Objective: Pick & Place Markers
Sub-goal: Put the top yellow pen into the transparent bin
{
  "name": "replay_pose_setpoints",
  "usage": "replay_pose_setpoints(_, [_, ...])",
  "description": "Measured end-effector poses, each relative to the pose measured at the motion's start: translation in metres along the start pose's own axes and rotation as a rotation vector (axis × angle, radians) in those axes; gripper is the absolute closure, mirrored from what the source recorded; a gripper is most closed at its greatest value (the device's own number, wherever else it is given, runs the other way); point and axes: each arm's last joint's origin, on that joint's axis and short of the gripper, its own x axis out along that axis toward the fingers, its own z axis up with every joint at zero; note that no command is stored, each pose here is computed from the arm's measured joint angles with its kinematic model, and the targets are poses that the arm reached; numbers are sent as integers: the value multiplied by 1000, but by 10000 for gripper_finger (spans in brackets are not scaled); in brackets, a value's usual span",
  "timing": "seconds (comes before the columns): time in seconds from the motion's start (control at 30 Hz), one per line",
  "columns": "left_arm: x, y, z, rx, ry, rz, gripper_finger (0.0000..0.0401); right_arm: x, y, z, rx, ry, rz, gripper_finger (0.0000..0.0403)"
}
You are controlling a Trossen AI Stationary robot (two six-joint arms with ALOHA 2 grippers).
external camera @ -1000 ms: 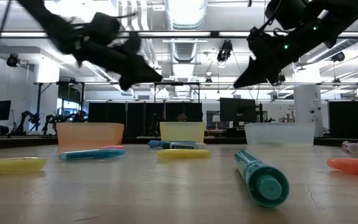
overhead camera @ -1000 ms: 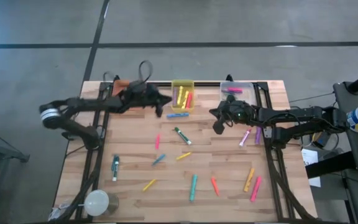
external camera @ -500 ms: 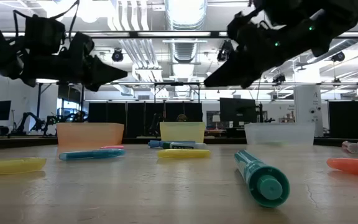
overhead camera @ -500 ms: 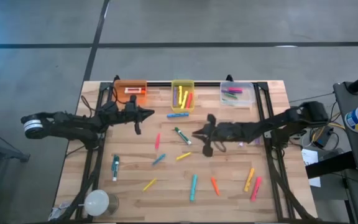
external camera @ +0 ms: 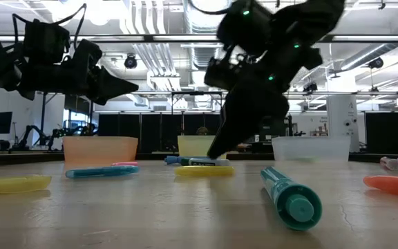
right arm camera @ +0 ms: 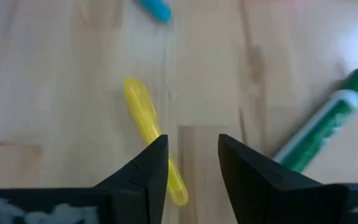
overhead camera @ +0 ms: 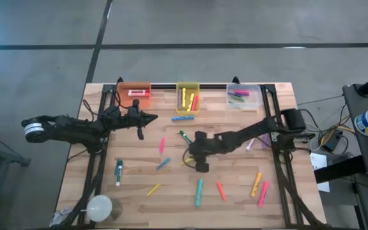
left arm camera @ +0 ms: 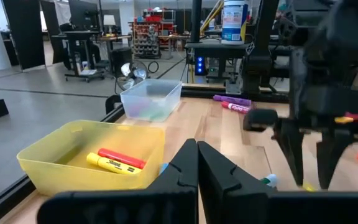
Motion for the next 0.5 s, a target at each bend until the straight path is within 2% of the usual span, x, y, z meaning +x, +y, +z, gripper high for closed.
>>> replay_pose_setpoints(0.17, [0, 0, -1, -6, 7, 0, 401, 19, 3, 12, -35, 106, -10, 285])
replay_pose_setpoints(0.3, [0, 0, -2, -10, 15, 0, 401, 29, 4, 18, -53, 194, -20, 313])
replay_pose_setpoints(0.5, [-1, 0, -4, -14, 24, 0, 401, 26, 5, 24, -75, 215, -12, 361])
